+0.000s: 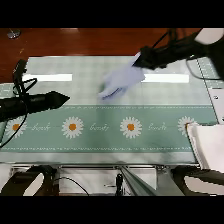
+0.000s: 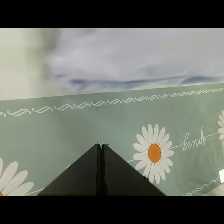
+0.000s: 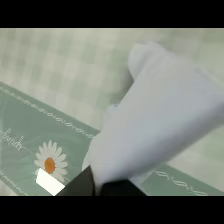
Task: Fold the shirts.
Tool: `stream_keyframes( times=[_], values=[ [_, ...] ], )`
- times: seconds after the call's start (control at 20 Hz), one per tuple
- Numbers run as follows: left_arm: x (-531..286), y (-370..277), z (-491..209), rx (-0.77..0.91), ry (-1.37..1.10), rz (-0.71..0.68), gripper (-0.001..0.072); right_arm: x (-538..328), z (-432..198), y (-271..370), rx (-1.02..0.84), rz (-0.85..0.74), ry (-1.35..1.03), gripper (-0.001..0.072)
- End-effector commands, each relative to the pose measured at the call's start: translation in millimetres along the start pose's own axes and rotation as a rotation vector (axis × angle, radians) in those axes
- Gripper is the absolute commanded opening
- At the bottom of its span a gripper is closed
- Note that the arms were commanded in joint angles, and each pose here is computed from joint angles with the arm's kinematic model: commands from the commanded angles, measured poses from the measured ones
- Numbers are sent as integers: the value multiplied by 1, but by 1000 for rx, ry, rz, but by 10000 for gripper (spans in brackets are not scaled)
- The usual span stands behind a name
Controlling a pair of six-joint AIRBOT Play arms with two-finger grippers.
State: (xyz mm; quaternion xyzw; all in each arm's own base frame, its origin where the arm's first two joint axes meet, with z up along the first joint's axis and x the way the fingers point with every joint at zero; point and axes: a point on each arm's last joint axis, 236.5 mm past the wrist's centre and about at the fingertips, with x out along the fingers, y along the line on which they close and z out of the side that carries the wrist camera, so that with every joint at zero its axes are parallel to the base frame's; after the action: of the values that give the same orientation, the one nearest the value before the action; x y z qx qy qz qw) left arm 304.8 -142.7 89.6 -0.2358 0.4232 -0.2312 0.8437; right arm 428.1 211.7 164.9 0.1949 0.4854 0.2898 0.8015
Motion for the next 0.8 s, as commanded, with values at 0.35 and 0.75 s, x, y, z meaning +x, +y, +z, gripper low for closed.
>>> stream_keyframes(
  times=[0.35, 0.75],
  values=[
    [0, 0, 0, 0, 1, 1, 20, -245, -58, -111, 328, -510, -99, 20],
    [0, 2, 8, 1, -35, 10, 20, -375, -232, -179, 823, -1054, -197, 21]
  ],
)
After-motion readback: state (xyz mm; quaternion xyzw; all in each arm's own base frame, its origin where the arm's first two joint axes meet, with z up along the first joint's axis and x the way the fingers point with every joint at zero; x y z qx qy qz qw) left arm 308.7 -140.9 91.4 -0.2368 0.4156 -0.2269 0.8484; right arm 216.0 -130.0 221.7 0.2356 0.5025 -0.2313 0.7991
